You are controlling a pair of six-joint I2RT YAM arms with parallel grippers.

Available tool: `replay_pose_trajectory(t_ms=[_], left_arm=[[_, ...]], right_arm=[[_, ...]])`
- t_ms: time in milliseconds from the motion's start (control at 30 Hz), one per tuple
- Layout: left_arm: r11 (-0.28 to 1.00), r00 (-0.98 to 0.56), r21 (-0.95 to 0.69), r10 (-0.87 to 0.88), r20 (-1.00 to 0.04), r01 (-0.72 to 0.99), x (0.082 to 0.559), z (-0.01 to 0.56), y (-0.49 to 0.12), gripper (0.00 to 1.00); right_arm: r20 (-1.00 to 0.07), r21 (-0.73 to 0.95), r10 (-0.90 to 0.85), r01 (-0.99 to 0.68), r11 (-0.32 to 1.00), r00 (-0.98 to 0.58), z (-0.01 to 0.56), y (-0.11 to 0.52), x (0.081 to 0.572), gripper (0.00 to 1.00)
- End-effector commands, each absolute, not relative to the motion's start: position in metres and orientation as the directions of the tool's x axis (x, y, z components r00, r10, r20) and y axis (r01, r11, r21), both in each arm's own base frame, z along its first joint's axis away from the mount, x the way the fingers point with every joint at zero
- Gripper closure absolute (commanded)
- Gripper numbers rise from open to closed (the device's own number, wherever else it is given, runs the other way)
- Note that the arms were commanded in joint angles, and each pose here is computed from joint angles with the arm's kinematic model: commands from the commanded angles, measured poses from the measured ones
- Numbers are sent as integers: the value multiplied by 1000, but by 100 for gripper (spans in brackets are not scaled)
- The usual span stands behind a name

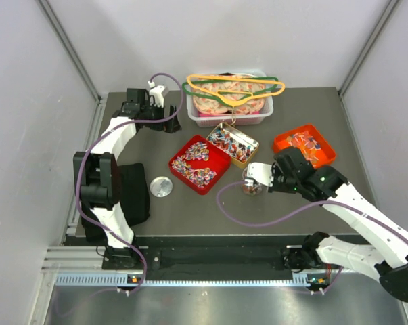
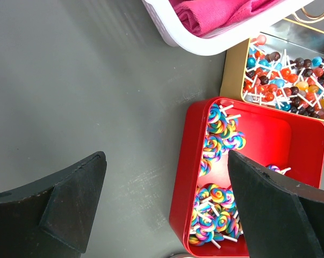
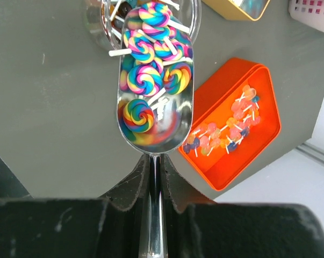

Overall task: Pack the candies
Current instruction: Place the fake candies in the packing bottle.

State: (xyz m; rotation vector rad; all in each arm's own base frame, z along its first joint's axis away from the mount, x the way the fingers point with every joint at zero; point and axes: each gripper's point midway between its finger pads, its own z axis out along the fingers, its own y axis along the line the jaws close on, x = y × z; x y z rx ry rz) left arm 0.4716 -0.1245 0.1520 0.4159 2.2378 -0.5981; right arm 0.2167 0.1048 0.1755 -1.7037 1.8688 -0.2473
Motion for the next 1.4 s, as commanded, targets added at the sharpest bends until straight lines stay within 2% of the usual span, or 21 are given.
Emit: replay_pose_trajectory(t_ms=[0,1367], left_arm=[[837,-593,-250,107,-798,487,476,173,-122,1],[831,-587,-256,100,-804,494,474,177,-123,1]], right_arm=[[-299,-562,-953,-816,135,48,201,111,225,100],[3,-605,-987,-785,-132,163,209,106,238,100]])
